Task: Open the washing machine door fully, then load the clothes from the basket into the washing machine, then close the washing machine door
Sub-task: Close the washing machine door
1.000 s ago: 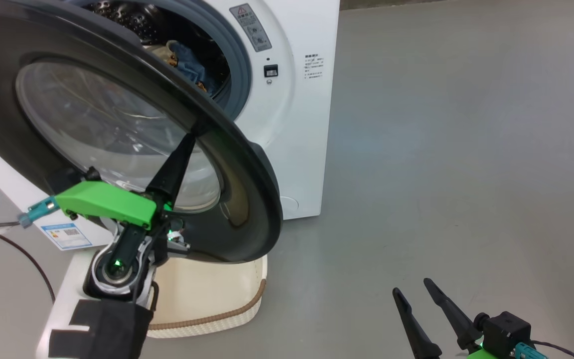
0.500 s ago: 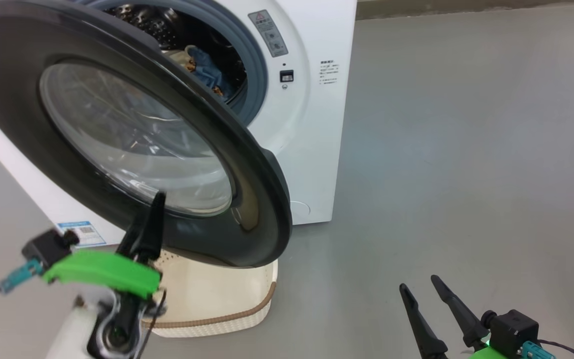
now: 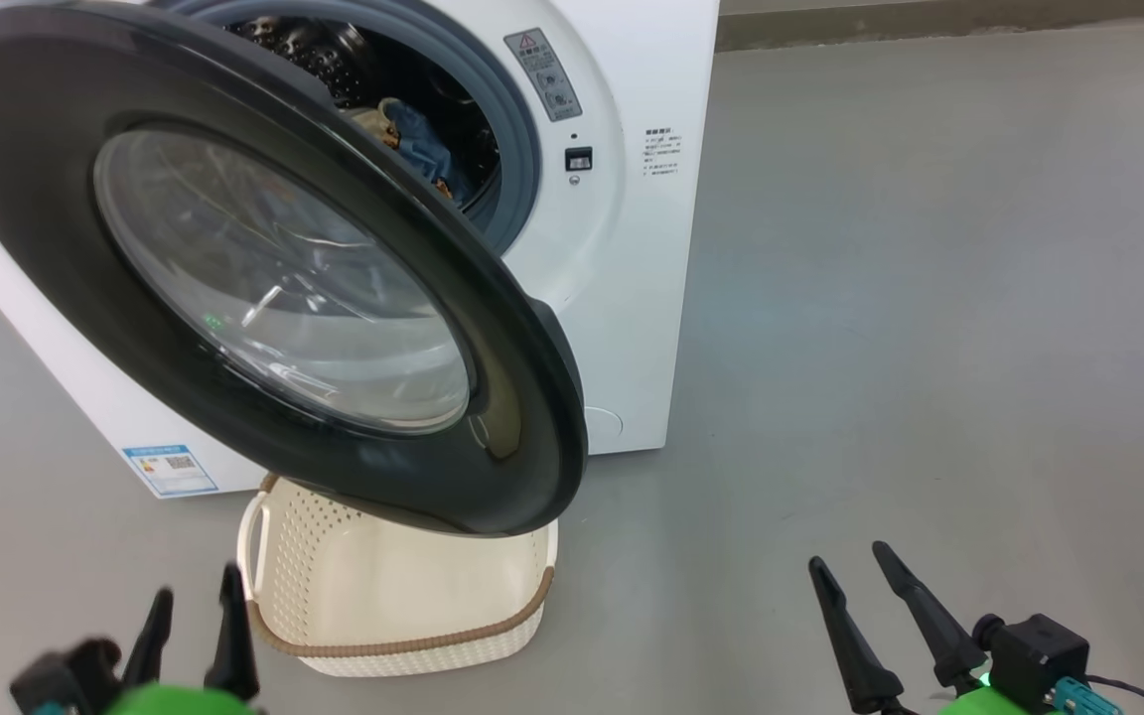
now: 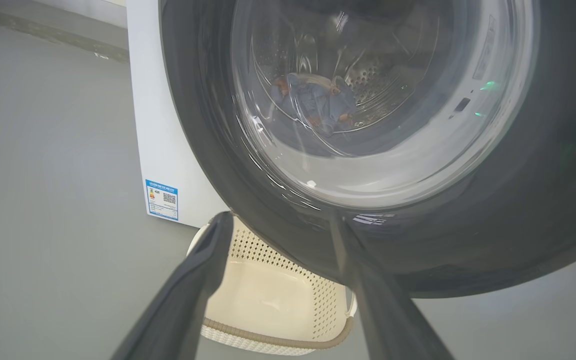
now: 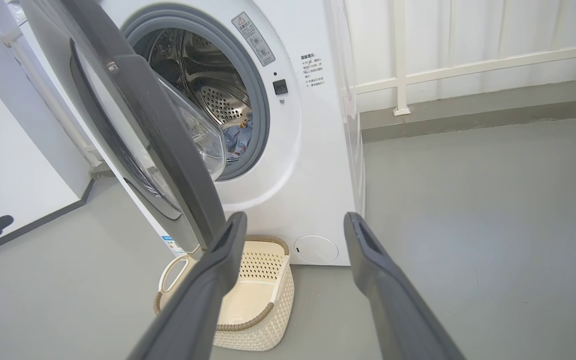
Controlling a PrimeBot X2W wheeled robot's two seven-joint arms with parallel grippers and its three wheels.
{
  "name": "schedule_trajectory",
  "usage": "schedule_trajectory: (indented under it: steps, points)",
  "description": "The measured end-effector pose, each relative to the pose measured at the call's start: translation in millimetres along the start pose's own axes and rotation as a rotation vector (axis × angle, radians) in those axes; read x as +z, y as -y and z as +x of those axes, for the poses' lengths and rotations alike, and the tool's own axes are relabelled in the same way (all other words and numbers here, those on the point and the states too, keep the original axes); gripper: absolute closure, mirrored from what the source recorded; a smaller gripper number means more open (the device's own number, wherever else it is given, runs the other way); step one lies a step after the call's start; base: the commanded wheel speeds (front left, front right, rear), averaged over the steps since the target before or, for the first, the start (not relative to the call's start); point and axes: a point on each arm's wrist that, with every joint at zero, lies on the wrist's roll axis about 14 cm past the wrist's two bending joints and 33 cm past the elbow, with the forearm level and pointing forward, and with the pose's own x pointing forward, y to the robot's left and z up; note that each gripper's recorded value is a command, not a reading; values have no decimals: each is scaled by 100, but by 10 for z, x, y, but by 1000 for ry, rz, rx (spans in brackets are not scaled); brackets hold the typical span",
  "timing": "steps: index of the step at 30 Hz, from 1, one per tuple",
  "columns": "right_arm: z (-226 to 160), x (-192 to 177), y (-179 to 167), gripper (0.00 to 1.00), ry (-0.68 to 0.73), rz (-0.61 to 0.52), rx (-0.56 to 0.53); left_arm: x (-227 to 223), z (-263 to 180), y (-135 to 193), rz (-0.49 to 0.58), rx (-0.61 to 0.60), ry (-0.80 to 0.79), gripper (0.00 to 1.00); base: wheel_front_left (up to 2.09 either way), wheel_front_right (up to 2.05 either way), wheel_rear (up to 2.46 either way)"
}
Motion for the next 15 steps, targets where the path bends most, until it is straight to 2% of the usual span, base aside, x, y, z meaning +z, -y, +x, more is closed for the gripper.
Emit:
schedule_trajectory:
  steps: [9,15]
  points:
    - [-31,39,74,0,11,-17,-22,-37,-355,-236,140,73,19,0,0,0,0]
    - [-61,71,195,0,17,-55,-59,-68,-538,-330,149,101,21,0,0,0,0]
